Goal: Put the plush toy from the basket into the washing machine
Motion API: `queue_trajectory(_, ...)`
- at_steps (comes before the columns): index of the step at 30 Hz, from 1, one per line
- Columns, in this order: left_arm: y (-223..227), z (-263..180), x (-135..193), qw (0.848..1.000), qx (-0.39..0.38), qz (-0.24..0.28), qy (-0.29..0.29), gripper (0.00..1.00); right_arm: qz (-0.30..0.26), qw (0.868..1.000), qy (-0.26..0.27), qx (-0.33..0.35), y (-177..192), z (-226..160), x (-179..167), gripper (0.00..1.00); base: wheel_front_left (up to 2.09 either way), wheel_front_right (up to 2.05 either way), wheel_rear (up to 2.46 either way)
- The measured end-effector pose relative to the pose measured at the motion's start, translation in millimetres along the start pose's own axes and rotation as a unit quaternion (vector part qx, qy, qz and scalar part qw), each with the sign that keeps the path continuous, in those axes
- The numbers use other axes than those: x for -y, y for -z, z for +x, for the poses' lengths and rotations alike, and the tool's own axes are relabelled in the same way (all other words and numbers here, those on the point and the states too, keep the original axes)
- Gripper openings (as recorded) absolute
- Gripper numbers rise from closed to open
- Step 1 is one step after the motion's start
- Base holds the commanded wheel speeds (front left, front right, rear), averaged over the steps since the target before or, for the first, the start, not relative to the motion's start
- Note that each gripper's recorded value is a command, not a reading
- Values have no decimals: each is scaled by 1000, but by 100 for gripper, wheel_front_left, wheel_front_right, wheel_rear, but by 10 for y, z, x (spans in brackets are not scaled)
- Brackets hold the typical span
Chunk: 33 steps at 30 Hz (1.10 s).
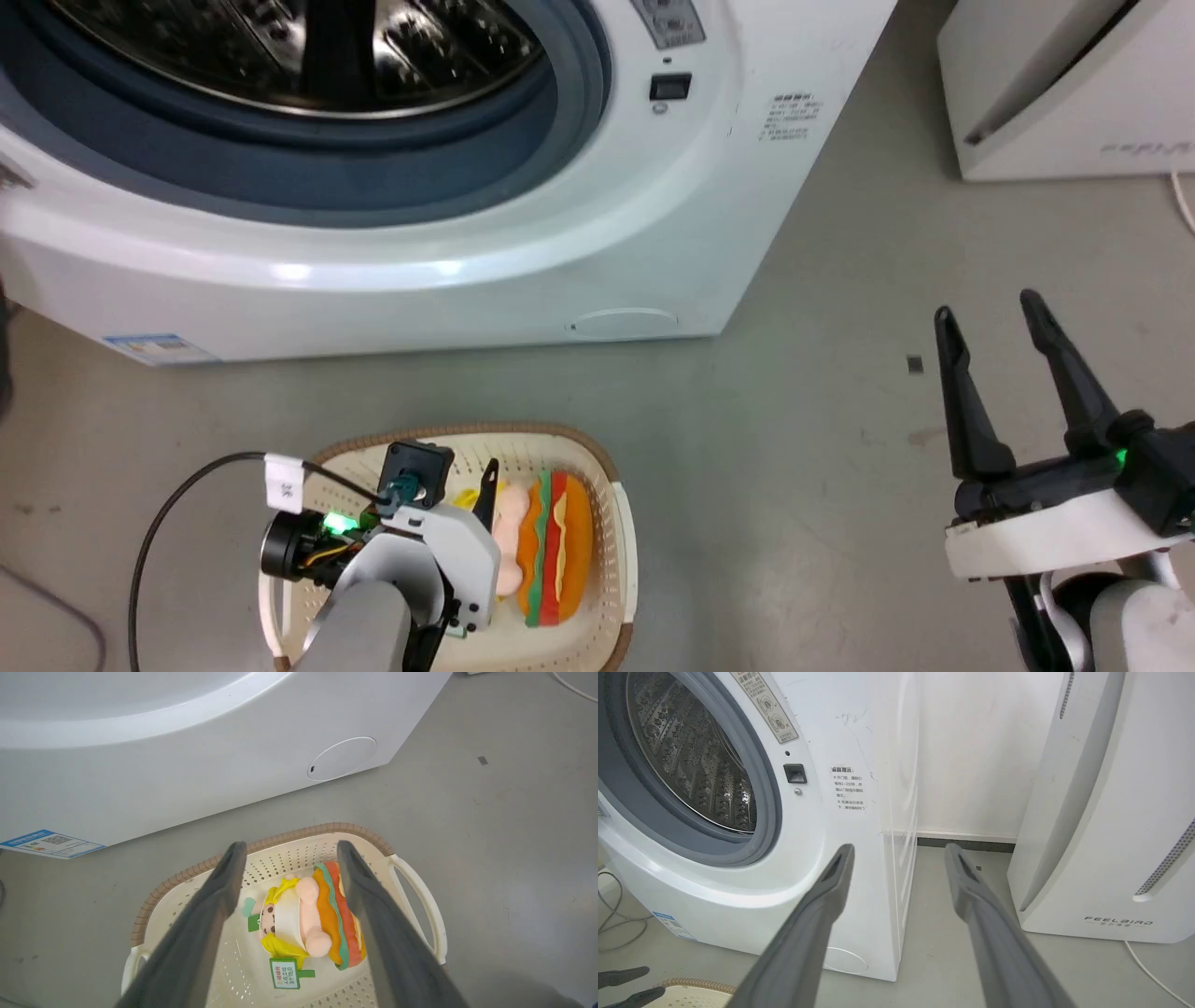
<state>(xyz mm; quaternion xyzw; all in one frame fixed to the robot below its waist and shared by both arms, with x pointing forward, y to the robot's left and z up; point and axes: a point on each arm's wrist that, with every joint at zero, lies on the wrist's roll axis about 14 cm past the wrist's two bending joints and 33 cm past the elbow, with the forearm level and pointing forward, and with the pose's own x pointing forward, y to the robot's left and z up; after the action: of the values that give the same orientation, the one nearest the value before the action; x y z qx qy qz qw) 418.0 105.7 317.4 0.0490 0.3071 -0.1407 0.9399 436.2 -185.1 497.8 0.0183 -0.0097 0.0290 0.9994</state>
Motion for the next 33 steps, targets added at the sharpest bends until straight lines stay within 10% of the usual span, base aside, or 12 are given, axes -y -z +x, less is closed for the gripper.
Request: queue_trajectory(33, 1501, 790, 113, 969, -240, 19, 56, 100, 3, 999, 16, -33, 840, 583, 188, 100, 0, 0, 0)
